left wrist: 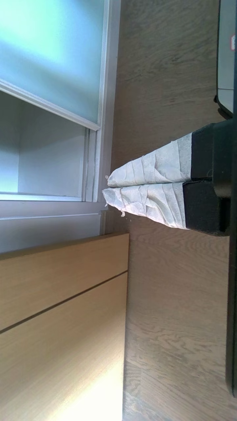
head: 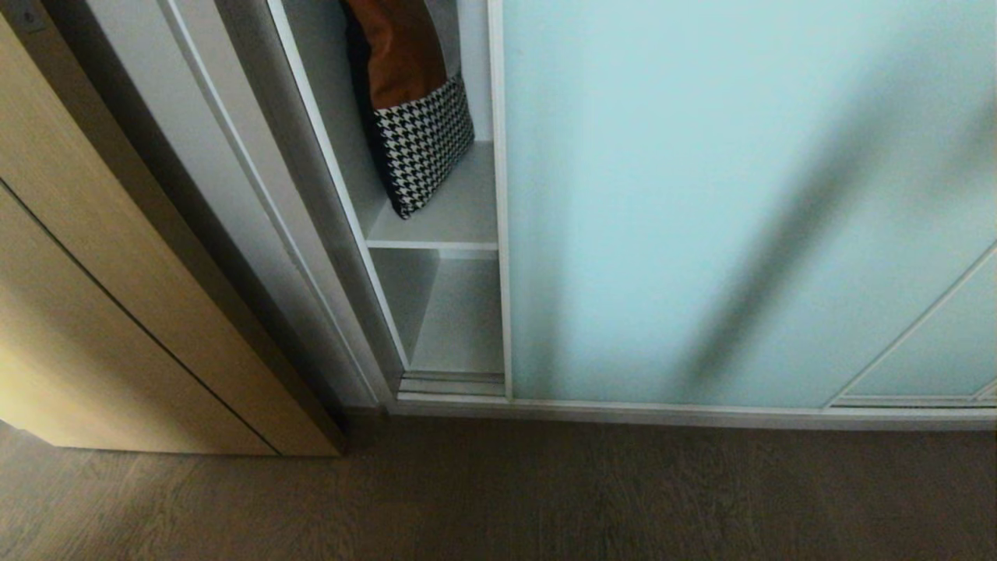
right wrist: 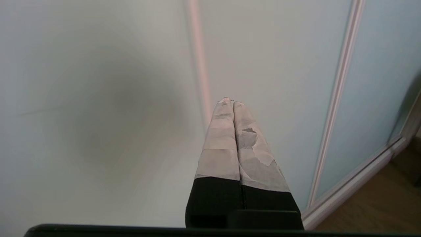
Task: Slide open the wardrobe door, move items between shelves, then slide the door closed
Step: Close the door
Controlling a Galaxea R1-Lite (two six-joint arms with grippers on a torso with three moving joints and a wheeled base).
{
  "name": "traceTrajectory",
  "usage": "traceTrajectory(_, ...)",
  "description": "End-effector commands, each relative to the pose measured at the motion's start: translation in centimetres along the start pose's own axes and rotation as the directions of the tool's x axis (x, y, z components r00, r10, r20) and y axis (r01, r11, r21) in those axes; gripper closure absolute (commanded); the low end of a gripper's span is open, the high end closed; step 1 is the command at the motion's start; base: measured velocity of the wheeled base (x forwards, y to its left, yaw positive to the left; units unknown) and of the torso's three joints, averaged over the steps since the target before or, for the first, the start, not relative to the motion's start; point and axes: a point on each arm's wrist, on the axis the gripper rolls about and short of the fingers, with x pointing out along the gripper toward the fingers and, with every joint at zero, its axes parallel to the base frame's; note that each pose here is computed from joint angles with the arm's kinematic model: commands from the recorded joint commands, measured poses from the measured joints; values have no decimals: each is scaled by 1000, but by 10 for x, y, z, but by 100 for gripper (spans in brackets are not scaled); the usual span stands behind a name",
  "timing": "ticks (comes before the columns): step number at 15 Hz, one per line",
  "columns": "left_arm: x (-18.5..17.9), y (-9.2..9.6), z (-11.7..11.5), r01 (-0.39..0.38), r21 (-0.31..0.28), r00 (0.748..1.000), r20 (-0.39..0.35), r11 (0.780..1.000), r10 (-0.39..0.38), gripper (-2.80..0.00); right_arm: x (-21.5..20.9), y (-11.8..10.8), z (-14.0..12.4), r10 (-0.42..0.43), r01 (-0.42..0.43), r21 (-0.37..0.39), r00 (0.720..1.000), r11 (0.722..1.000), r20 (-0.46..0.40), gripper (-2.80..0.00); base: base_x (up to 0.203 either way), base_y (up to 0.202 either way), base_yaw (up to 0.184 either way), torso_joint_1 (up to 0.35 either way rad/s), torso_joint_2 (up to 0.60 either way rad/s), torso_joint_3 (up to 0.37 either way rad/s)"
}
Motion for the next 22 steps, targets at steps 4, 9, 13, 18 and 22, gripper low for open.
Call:
traceTrajectory(4,0,0,0,0,0,1000,-1,1000,0,0,69,-60,-77,-69,74,84,996,994,-63,0,0,0,0,0,0,0)
traceTrajectory(9,0,0,0,0,1,1000,1,1000,0,0,106,-80,-93,-71,85,361,996,929,-53,0,0,0,0,0,0,0)
traceTrajectory(13,0,0,0,-1,1,1000,0,1000,1,0,117,-90,-118,-13,100,543,987,834,-162,0,0,0,0,0,0,0)
traceTrajectory(18,0,0,0,0,1,1000,0,1000,0,0,118,-96,-137,68,108,689,972,716,-223,0,0,0,0,0,0,0)
traceTrajectory(22,0,0,0,-1,-1,1000,1,1000,1,0,120,-100,-158,78,128,702,964,701,-253,0,0,0,0,0,0,0)
